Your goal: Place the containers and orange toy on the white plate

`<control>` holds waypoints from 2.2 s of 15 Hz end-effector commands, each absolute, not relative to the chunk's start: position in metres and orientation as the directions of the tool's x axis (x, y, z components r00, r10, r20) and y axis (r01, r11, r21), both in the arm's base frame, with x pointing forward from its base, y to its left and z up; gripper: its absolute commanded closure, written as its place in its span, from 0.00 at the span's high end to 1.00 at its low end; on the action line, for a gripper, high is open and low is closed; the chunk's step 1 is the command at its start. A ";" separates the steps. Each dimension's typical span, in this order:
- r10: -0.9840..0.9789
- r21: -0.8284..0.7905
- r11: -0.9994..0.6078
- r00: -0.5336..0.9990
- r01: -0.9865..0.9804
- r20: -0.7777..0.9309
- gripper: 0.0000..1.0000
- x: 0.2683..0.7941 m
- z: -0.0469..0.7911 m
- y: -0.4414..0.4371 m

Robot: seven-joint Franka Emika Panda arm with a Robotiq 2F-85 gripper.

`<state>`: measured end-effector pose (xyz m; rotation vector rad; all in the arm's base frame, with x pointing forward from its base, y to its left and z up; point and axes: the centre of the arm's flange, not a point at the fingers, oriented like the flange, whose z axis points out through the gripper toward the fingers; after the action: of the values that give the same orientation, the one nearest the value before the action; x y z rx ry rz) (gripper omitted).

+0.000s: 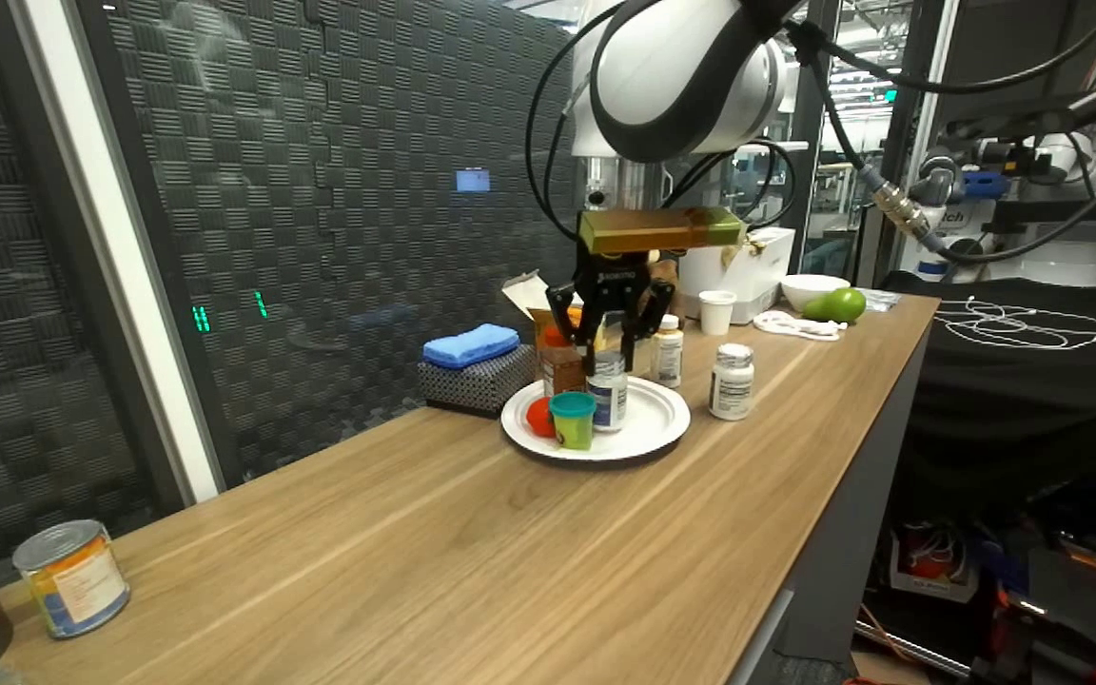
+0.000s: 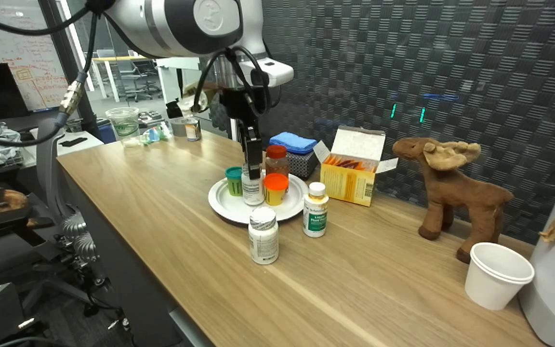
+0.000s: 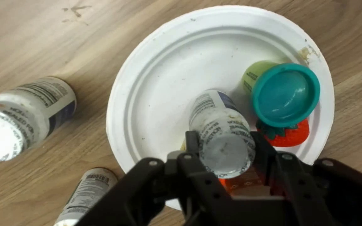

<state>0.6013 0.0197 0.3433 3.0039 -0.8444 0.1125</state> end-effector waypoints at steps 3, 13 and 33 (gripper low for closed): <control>-0.525 -0.009 -0.850 0.846 -0.526 0.091 0.19 0.620 0.344 0.023; -0.475 0.001 -0.875 0.858 -0.485 0.194 1.00 0.578 0.395 0.025; -0.548 -0.045 -0.836 0.826 -0.547 0.129 1.00 0.499 0.360 -0.110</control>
<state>0.5008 -0.1099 0.3616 2.9598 -0.9170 0.2180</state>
